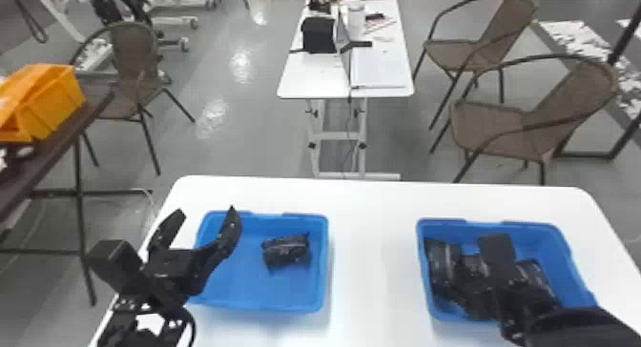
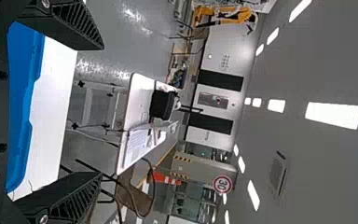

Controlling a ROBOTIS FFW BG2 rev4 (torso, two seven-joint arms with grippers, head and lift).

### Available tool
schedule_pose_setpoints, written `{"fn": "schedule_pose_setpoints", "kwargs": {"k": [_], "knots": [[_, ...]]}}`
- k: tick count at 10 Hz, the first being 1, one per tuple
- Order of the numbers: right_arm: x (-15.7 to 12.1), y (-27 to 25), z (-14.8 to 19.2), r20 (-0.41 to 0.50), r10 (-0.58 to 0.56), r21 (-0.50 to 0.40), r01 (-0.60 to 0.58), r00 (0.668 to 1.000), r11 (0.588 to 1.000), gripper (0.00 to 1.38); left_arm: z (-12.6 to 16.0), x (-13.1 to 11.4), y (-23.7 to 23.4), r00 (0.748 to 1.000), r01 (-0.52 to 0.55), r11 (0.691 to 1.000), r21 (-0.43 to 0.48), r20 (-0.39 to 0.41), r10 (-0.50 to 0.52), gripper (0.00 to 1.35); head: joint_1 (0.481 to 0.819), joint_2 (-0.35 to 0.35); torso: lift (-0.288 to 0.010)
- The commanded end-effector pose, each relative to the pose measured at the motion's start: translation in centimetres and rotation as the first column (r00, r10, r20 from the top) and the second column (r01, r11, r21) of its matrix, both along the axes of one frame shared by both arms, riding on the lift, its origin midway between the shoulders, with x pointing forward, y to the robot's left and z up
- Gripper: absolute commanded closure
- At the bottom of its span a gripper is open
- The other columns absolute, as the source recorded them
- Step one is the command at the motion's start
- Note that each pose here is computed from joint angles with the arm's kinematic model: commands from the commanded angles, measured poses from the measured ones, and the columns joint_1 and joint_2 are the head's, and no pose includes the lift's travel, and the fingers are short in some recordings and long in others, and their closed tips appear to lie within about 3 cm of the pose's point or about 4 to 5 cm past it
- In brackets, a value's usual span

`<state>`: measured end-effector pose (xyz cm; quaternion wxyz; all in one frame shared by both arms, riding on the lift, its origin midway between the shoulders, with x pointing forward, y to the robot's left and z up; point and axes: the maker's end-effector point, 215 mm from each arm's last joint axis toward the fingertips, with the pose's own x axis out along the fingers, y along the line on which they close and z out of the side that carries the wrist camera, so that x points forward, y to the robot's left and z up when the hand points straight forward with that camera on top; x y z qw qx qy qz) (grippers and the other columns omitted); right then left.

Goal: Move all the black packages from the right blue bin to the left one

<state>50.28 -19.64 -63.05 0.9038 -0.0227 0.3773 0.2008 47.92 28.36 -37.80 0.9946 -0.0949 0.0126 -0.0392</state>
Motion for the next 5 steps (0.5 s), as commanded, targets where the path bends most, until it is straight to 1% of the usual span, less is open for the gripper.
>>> {"fn": "schedule_pose_setpoints", "kwargs": {"k": [1, 2, 3, 5], "knots": [[0.0, 0.1, 0.7, 0.018, -0.025, 0.01, 0.024, 1.0, 1.0, 1.29, -0.1, -0.1, 0.0, 1.0, -0.002, 1.0, -0.007, -0.001, 0.002, 0.06, 0.695, 0.097, 0.0], [0.0, -0.3, 1.5, 0.043, -0.069, 0.023, 0.068, 0.997, 0.997, 1.28, 0.0, -0.1, 0.0, 1.0, -0.003, 1.0, -0.008, 0.004, 0.003, 0.06, 0.695, 0.099, 0.0], [0.1, -0.8, 2.4, 0.064, -0.088, 0.033, 0.086, 0.994, 0.996, 1.28, 0.1, 0.0, 0.0, 1.0, -0.004, 1.0, -0.009, 0.006, 0.004, 0.06, 0.695, 0.095, 0.0], [-0.2, -1.2, 4.2, 0.112, -0.097, 0.041, 0.093, 0.989, 0.995, 1.28, 0.0, 0.0, 0.0, 1.0, -0.004, 1.0, -0.014, 0.005, 0.004, 0.07, 0.695, 0.091, 0.0]]}}
